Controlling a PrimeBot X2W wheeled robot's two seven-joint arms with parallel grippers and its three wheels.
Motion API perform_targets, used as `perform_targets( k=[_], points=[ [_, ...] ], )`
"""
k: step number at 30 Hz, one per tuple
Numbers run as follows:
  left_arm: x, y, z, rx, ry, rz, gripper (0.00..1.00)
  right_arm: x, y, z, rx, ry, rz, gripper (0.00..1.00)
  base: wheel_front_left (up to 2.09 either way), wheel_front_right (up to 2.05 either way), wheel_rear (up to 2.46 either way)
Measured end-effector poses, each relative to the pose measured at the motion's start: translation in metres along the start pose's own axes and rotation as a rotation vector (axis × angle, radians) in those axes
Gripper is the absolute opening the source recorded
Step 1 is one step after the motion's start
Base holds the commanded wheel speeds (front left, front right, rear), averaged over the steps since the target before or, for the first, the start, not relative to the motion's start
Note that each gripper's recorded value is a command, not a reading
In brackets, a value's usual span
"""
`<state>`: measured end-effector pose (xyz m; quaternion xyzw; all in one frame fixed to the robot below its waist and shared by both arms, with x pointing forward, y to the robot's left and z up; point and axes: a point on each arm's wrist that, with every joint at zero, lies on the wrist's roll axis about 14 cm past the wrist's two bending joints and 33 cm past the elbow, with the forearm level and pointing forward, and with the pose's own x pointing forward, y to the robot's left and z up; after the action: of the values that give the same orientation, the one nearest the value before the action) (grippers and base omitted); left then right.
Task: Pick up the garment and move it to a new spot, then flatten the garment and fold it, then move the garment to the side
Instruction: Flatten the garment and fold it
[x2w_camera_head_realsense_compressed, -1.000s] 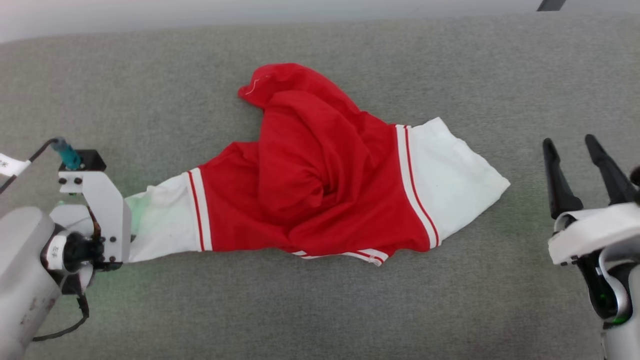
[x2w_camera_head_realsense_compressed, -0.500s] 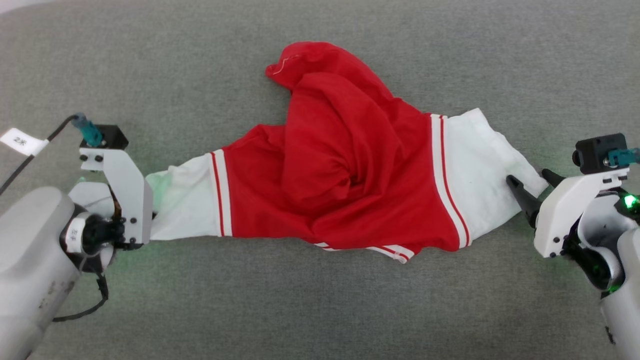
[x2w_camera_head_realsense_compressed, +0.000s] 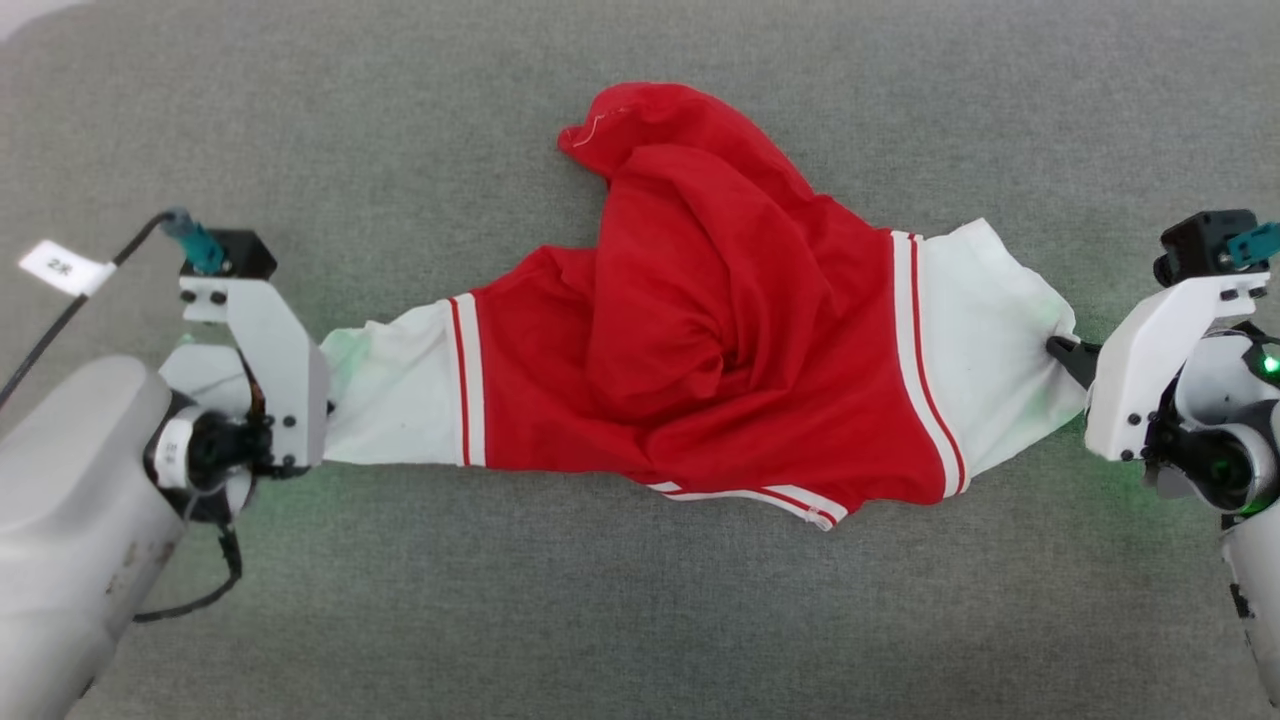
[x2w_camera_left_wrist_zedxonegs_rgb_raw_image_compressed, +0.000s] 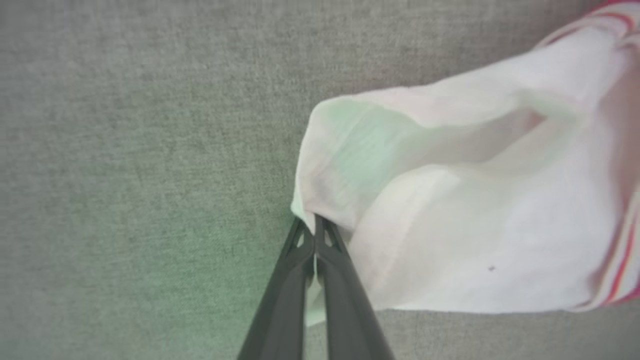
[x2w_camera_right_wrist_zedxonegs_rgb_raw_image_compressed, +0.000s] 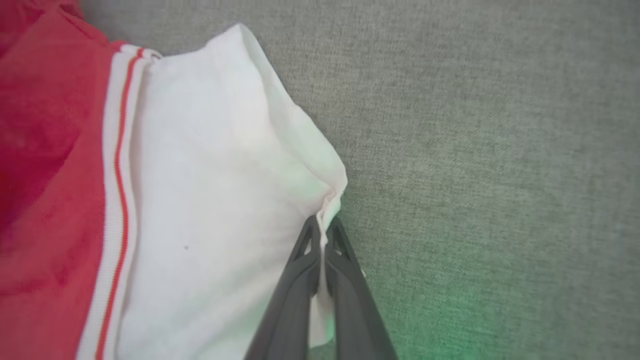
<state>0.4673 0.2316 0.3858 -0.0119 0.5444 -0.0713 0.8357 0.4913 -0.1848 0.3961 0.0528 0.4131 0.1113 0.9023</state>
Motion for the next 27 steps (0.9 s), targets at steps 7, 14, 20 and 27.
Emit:
perform_targets(
  k=[7,14,20,27],
  points=[
    [-0.037,-0.011,0.049,0.040,-0.151,-0.013,0.00,-0.026,0.016,0.059,0.127,-0.153,0.095,0.00,0.00,0.00,0.00],
    [-0.105,-0.022,0.105,0.108,-0.340,-0.007,0.00,-0.077,0.035,0.136,0.207,-0.380,0.204,0.00,0.00,0.00,0.00],
    [-0.183,-0.023,0.153,0.131,-0.548,0.025,0.00,-0.139,0.050,0.202,0.245,-0.606,0.275,0.00,0.00,0.00,0.00],
    [-0.269,-0.026,0.195,0.163,-0.782,0.069,0.00,-0.212,0.053,0.260,0.229,-0.848,0.269,0.00,0.00,0.00,0.00]
  ],
)
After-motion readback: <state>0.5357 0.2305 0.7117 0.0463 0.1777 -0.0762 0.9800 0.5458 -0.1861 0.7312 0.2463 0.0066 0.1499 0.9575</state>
